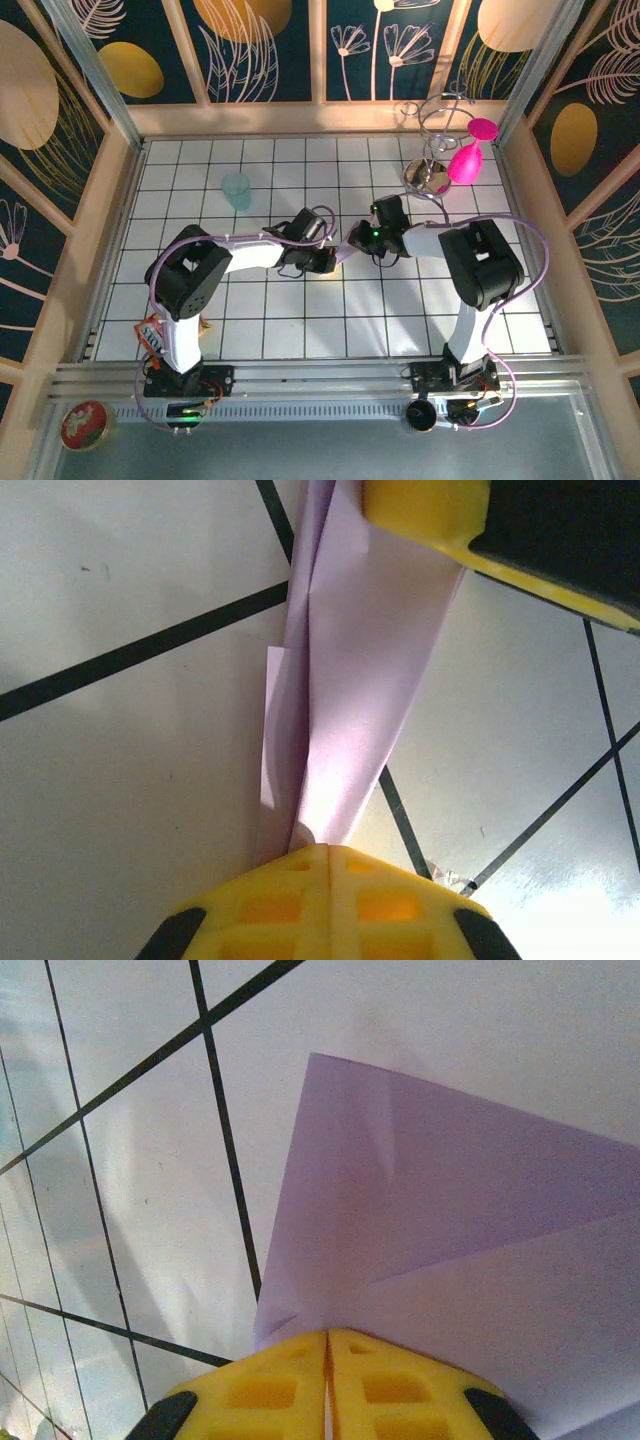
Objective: Fold a paper plane with a square sheet of paper (pick it up from the middle)
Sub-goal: Fold the wing for the fifth time at the center of the table.
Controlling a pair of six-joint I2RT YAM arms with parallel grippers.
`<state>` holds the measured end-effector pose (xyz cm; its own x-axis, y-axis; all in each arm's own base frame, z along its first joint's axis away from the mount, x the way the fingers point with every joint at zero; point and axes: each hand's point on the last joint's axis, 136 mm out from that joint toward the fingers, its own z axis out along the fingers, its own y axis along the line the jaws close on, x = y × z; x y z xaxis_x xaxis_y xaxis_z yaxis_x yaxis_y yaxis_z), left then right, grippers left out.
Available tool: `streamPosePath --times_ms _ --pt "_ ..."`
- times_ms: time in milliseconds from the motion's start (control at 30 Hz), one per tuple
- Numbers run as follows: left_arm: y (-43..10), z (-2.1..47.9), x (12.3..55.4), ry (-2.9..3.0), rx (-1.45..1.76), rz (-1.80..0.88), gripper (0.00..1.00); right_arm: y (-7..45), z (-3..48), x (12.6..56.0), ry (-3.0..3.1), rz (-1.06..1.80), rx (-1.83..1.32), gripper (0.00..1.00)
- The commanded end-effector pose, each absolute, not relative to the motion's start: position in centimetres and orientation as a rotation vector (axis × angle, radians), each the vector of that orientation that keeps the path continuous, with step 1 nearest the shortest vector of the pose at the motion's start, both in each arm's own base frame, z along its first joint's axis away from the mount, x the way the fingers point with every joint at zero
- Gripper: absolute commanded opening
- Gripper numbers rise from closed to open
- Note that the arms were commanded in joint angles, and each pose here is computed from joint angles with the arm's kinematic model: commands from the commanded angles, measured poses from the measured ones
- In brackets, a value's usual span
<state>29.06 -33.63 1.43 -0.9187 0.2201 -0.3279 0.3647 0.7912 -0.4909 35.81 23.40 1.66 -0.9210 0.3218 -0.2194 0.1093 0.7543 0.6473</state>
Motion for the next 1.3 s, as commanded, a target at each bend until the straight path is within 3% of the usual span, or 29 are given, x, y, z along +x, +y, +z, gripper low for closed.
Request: streamPosePath --times_ms 0,700,1000,1267 --pt "-29.6 -1.8 25.0 2.937 0.471 -0.649 0.00 20.6 -2.8 33.7 2.774 0.772 0.441 0.11" --pt "-24.8 -1.4 23.1 2.989 0.648 -0.351 0.00 20.4 -2.9 33.7 2.777 0.755 0.444 0.10" --pt "-30.1 8.2 28.1 2.619 0.526 -0.663 0.00 20.5 -2.6 33.8 2.771 0.766 0.442 0.10" --pt "-34.5 7.5 29.2 2.577 0.440 -0.938 0.00 20.9 -2.3 34.0 2.762 0.794 0.444 0.11"
